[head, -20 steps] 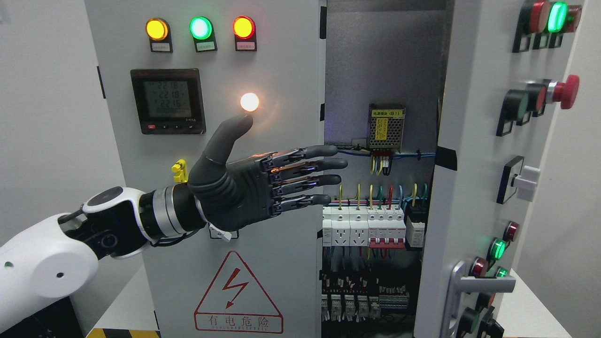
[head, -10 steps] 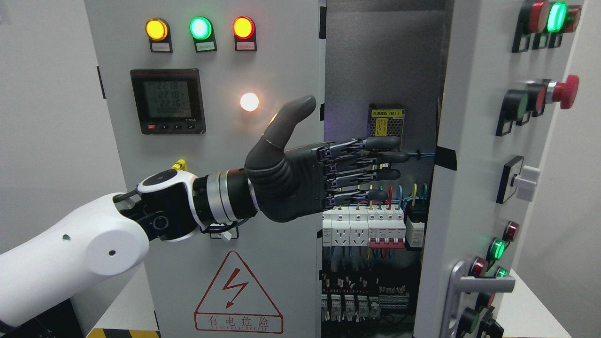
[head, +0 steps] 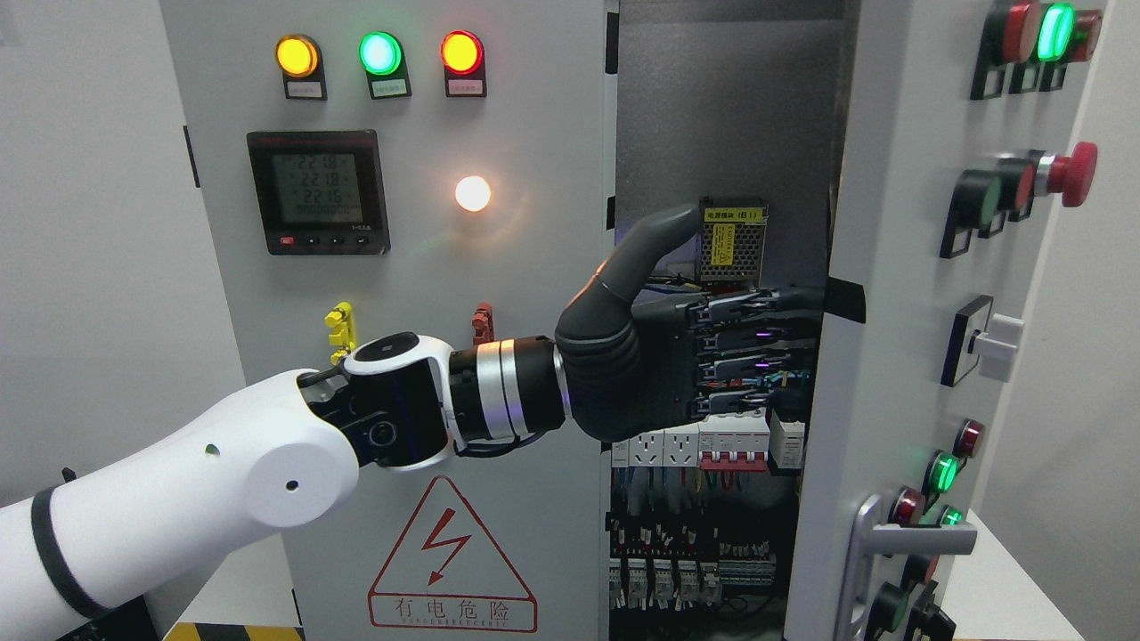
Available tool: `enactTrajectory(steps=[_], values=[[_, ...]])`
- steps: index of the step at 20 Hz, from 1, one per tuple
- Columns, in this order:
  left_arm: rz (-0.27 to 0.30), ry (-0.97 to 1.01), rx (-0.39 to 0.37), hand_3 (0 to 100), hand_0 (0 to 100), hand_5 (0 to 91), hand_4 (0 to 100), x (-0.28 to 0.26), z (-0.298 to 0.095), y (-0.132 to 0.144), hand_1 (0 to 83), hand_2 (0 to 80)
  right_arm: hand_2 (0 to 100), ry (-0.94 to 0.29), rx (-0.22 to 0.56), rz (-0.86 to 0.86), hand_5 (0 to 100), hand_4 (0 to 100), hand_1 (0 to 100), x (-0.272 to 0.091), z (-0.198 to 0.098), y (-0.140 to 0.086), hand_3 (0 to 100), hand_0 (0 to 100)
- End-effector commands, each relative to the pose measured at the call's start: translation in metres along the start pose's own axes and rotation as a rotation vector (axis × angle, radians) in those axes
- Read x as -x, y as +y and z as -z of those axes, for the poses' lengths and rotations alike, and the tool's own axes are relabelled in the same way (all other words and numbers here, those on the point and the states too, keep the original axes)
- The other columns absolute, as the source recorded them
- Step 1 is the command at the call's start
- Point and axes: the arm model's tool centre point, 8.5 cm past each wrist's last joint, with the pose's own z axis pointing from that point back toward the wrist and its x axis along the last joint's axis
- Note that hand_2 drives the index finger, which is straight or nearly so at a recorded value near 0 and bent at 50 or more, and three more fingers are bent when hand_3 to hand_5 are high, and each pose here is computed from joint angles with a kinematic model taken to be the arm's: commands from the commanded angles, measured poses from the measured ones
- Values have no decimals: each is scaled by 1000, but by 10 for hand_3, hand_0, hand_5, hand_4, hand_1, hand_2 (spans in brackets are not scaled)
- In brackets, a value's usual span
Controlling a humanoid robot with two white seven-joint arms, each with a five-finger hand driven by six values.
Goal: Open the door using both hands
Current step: 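Insert the left hand fingers behind the inner edge of the door, then push the door farther open with the left hand, swinging it away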
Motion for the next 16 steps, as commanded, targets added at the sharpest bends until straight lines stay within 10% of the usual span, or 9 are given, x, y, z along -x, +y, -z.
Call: enactTrajectory(steps=[1,16], values=[[-20,34,87,0,0,0,0,18,40,-20,0,0,0,0,-1,-3,0,0,0,-1,0,0,0,383],[-15,39,75,0,0,0,0,20,85,-41,0,0,0,0,1,-3,0,0,0,-1,0,0,0,383]])
